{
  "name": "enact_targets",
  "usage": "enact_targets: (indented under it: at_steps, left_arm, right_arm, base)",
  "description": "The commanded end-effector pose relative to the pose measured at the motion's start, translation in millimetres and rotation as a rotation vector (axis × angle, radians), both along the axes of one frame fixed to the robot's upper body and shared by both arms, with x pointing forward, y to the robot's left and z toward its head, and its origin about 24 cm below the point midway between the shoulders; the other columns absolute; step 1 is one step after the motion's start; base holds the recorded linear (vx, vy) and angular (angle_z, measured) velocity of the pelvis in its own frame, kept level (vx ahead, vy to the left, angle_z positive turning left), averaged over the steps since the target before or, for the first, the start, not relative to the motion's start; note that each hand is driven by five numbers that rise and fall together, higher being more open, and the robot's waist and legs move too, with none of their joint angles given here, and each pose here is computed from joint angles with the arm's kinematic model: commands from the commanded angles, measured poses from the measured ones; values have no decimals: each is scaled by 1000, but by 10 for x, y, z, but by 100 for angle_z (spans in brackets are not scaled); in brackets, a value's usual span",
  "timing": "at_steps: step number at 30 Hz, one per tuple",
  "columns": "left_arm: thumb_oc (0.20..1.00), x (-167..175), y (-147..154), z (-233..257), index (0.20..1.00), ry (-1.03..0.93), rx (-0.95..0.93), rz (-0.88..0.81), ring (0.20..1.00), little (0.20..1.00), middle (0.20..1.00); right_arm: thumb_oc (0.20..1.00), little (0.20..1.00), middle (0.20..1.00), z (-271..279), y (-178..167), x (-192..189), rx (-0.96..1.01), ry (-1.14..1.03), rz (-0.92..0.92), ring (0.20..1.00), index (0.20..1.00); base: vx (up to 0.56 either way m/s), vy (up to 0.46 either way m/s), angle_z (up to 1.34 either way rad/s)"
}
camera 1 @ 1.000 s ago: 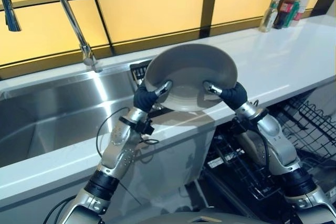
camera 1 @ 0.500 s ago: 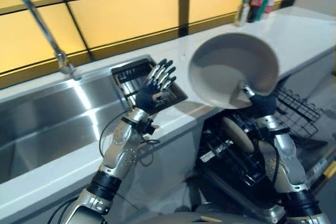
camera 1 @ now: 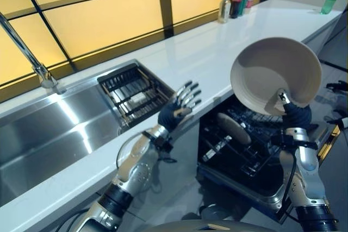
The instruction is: Pick up plates and place into dishwasher.
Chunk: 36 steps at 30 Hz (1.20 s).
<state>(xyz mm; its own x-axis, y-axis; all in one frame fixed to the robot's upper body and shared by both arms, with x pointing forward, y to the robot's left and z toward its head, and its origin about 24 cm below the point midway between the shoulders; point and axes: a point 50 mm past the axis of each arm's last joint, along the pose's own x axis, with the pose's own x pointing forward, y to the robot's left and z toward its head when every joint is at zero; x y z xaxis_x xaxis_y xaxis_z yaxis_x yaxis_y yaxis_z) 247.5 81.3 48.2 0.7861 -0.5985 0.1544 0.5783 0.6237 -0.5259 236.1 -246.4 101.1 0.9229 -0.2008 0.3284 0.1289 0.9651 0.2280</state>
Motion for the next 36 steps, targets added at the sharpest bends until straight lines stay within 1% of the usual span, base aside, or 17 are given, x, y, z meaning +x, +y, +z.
enact_targets:
  at_steps: [1,9,13,18,22,24,29,32,34,36]
  left_arm:
    - [1000,-75,55,86,1000,-101,27,-25,1000,1000,1000]
    - [1000,-213,192,-152,1000,1,40,-5,1000,1000,1000]
    - [1000,-330,326,-378,1000,58,115,10,1000,1000,1000]
    - [1000,-549,647,-685,1000,179,134,35,1000,1000,1000]
    - [1000,-661,859,-820,1000,178,233,29,1000,1000,1000]
    - [1000,-710,940,-899,1000,195,274,31,1000,1000,1000]
    - [1000,-799,1078,-1022,1000,229,399,40,1000,1000,1000]
    - [1000,-832,1141,-1024,1000,239,408,57,1000,1000,1000]
    - [1000,-851,1162,-1046,1000,275,381,68,1000,1000,1000]
    - [1000,-871,1159,-1082,1000,284,399,49,1000,1000,1000]
  right_arm:
    - [200,200,200,266,9,124,3,-146,16,200,200]
    - [200,200,200,193,19,147,-27,-99,-39,200,200]
    - [200,200,200,152,-5,184,-77,-47,-76,200,200]
    - [200,200,200,41,-207,119,-182,48,-163,200,200]
    - [200,200,200,-94,-320,120,-267,139,-249,200,200]
    - [200,200,200,-170,-365,134,-270,184,-268,200,200]
    - [200,200,200,-408,-474,111,-325,305,-330,200,200]
    - [200,200,200,-421,-461,199,-375,331,-331,200,200]
    - [200,200,200,-430,-538,267,-402,363,-351,200,200]
    - [200,200,200,-483,-590,282,-436,403,-389,200,200]
  base:
    - [-66,-22,-31]
    - [36,-129,-15]
    - [87,-186,-24]
    - [88,-134,-6]
    - [-5,-109,1]
    - [23,-53,3]
    - [48,-6,4]
    - [6,-1,-11]
    - [30,11,-53]
    - [50,10,-24]
